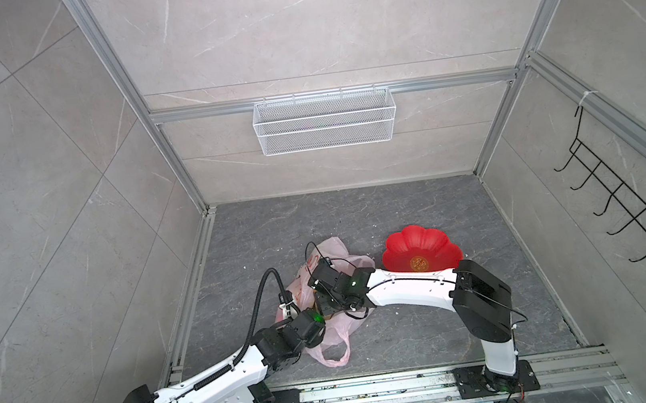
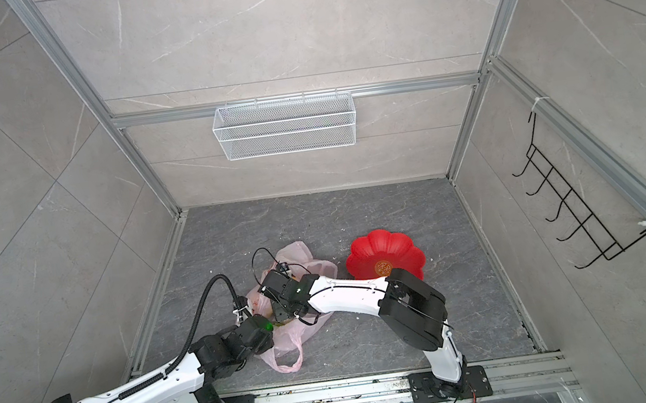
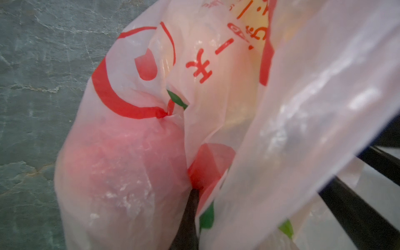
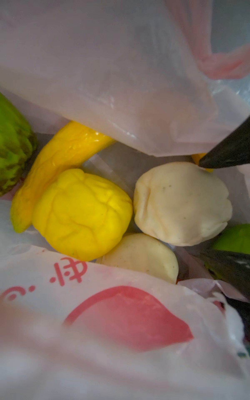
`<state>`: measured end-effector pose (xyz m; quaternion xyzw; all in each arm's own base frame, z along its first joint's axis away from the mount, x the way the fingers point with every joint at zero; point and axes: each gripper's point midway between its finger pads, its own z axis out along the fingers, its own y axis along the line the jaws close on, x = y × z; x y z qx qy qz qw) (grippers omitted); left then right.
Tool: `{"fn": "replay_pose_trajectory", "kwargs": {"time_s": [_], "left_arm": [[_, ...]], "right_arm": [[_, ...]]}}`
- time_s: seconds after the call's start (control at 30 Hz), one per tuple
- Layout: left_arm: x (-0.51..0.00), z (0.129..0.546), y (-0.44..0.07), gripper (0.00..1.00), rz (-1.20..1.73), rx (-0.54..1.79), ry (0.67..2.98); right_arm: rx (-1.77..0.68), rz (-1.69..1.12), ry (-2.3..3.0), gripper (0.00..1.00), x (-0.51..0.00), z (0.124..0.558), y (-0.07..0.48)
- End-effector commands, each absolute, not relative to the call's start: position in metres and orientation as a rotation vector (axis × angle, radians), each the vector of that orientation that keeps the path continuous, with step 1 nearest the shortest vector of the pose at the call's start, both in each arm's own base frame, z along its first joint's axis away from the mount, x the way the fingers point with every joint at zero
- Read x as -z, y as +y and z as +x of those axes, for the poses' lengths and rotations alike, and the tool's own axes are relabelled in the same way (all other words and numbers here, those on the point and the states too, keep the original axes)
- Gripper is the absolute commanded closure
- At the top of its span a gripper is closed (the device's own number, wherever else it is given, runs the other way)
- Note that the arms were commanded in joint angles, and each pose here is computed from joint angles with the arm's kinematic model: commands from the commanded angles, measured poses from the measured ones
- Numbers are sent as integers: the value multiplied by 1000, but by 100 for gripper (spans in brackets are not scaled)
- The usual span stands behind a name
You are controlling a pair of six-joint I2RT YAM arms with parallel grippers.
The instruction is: Take the fake fruits out of the plastic bag
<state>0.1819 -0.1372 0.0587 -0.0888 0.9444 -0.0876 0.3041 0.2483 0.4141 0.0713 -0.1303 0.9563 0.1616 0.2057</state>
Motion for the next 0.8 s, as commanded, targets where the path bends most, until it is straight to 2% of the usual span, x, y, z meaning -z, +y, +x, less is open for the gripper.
{"fn": "replay_pose_trajectory", "kwargs": {"time_s": [0.0, 0.67, 0.77], "left_arm": [[-58, 183, -136, 100, -267, 232, 2485], [-59, 183, -139, 100, -261, 247, 2490], [-60, 183, -139, 100, -260, 245, 2489]], "right_arm": [[-404, -291, 2665, 37, -56, 257, 410], [-405, -156, 2656, 33, -35, 283, 415], [-431, -142, 2654, 29, -33, 284, 417]]}}
